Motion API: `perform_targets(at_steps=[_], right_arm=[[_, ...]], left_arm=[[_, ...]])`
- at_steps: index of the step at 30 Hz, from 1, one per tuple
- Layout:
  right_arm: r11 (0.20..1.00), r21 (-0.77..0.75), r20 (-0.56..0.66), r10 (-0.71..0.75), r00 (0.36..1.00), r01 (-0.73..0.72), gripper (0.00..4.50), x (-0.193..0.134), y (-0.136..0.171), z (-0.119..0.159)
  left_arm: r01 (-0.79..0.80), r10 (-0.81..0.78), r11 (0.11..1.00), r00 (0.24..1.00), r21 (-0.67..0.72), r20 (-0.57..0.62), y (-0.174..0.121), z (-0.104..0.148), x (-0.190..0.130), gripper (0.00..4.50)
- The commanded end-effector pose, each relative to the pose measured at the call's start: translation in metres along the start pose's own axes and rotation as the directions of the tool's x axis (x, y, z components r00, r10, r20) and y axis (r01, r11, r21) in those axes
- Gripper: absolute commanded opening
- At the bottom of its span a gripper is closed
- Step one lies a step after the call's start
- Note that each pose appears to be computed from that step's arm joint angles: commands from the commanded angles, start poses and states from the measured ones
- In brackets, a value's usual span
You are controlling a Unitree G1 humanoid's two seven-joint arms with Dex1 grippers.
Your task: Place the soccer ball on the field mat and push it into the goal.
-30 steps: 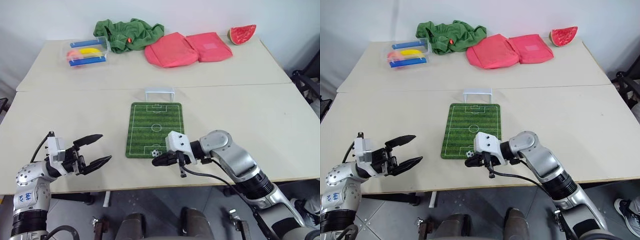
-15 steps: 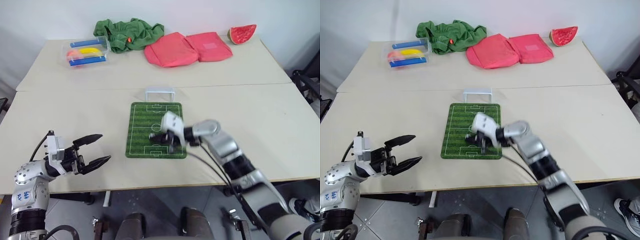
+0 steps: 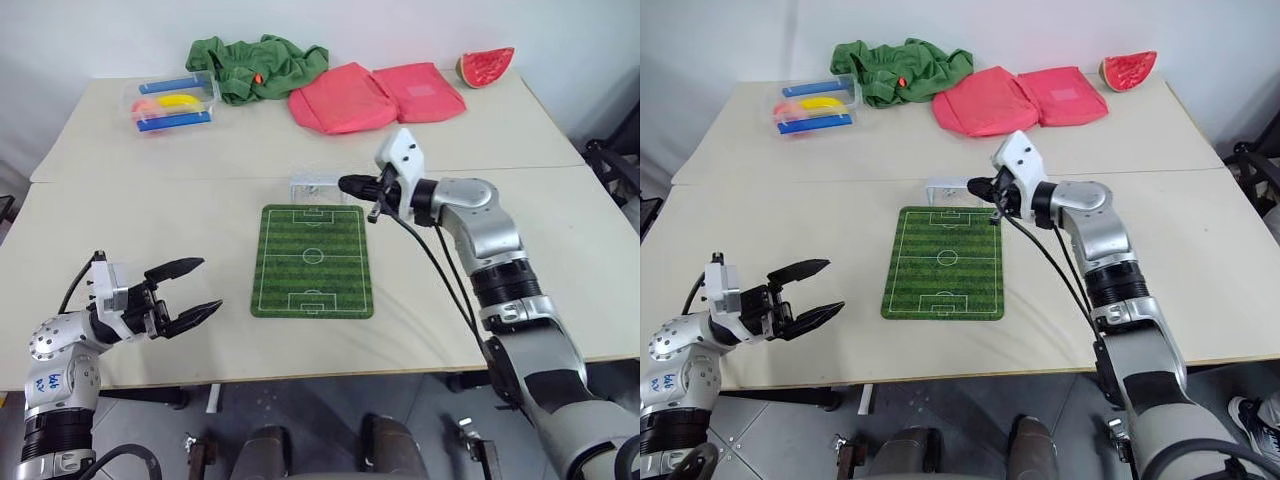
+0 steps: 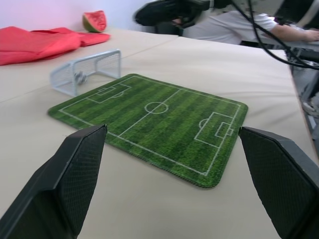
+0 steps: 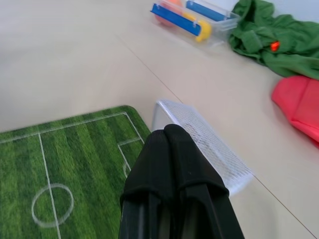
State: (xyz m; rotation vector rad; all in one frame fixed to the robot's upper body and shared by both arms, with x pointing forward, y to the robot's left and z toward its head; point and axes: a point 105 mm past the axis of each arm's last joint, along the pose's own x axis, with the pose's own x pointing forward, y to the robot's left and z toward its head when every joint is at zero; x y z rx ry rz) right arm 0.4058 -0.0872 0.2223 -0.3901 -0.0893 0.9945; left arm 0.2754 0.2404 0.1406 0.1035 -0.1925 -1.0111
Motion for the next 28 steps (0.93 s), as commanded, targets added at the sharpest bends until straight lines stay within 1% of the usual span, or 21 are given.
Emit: perform_targets(at_steps=[1, 2, 3, 5, 6, 8, 10, 12, 14, 15, 17, 18, 22, 24, 28], right_arm=[[1.0, -0.023, 0.009, -0.011, 1.0, 0.011, 0.01, -0.025, -0.009, 0.004], [0.998, -0.057, -0.019, -0.022, 1.0, 0.021, 0.01, -0.032, -0.012, -0.002], [0.999, -0.045, -0.054, -0.005, 0.999, 0.003, 0.01, -0.043, -0.013, -0.012], [0.998, 0.003, -0.111, 0.065, 0.992, -0.065, 0.39, -0.071, -0.011, -0.032], [0.997, 0.026, -0.109, 0.075, 0.991, -0.072, 0.63, -0.086, -0.013, -0.04], [0.997, 0.035, -0.099, 0.072, 0.992, -0.069, 1.23, -0.1, -0.016, -0.048], [0.996, 0.052, -0.13, 0.078, 0.988, -0.072, 1.95, -0.117, -0.017, -0.061], [0.996, 0.063, -0.124, 0.072, 0.99, -0.064, 2.62, -0.137, -0.018, -0.073], [0.996, 0.083, -0.116, 0.041, 0.992, -0.031, 3.31, -0.15, -0.021, -0.081], [0.996, 0.09, -0.113, 0.03, 0.993, -0.02, 3.58, -0.152, -0.023, -0.083], [0.994, 0.104, -0.109, -0.008, 0.994, 0.019, 4.32, -0.159, -0.027, -0.088], [0.993, 0.109, -0.11, -0.022, 0.994, 0.034, 4.48, -0.161, -0.028, -0.091], [0.989, 0.124, -0.123, -0.071, 0.99, 0.086, 4.48, -0.172, -0.033, -0.098], [0.988, 0.123, -0.135, -0.072, 0.988, 0.089, 4.48, -0.174, -0.034, -0.1], [0.989, 0.102, -0.129, -0.091, 0.988, 0.104, 4.48, -0.174, -0.036, -0.097]], left_arm=[[-0.08, 0.079, 0.996, 0.996, 0.029, 0.029, 0.014, 0.012, -0.008, 4.5], [-0.111, 0.11, 0.993, 0.993, 0.028, 0.037, 0.02, 0.014, -0.01, 4.5], [-0.156, 0.155, 0.987, 0.987, 0.025, 0.05, 0.028, 0.017, -0.012, 4.5], [-0.24, 0.238, 0.971, 0.968, 0.011, 0.078, 0.042, 0.023, -0.02, 4.5], [-0.275, 0.273, 0.961, 0.958, 0.008, 0.092, 0.049, 0.027, -0.025, 4.5], [-0.306, 0.303, 0.952, 0.947, 0.006, 0.104, 0.055, 0.03, -0.029, 4.5], [-0.341, 0.338, 0.94, 0.937, 0.024, 0.083, 0.061, 0.03, -0.036, 4.5], [-0.399, 0.398, 0.916, 0.917, 0.046, 0.038, 0.068, 0.027, -0.048, 4.5], [-0.403, 0.402, 0.914, 0.915, 0.049, 0.037, 0.069, 0.026, -0.055, 4.5], [-0.4, 0.398, 0.915, 0.916, 0.048, 0.039, 0.069, 0.026, -0.057, 4.5], [-0.391, 0.39, 0.92, 0.921, 0.032, 0.022, 0.068, 0.023, -0.059, 4.5], [-0.385, 0.384, 0.923, 0.923, 0.025, 0.019, 0.067, 0.022, -0.06, 4.5], [-0.353, 0.353, 0.935, 0.935, -0.008, 0.026, 0.064, 0.02, -0.066, 4.5], [-0.346, 0.346, 0.938, 0.938, -0.017, 0.023, 0.065, 0.02, -0.066, 4.5], [-0.333, 0.334, 0.943, 0.942, -0.031, 0.039, 0.066, 0.021, -0.063, 4.5]])
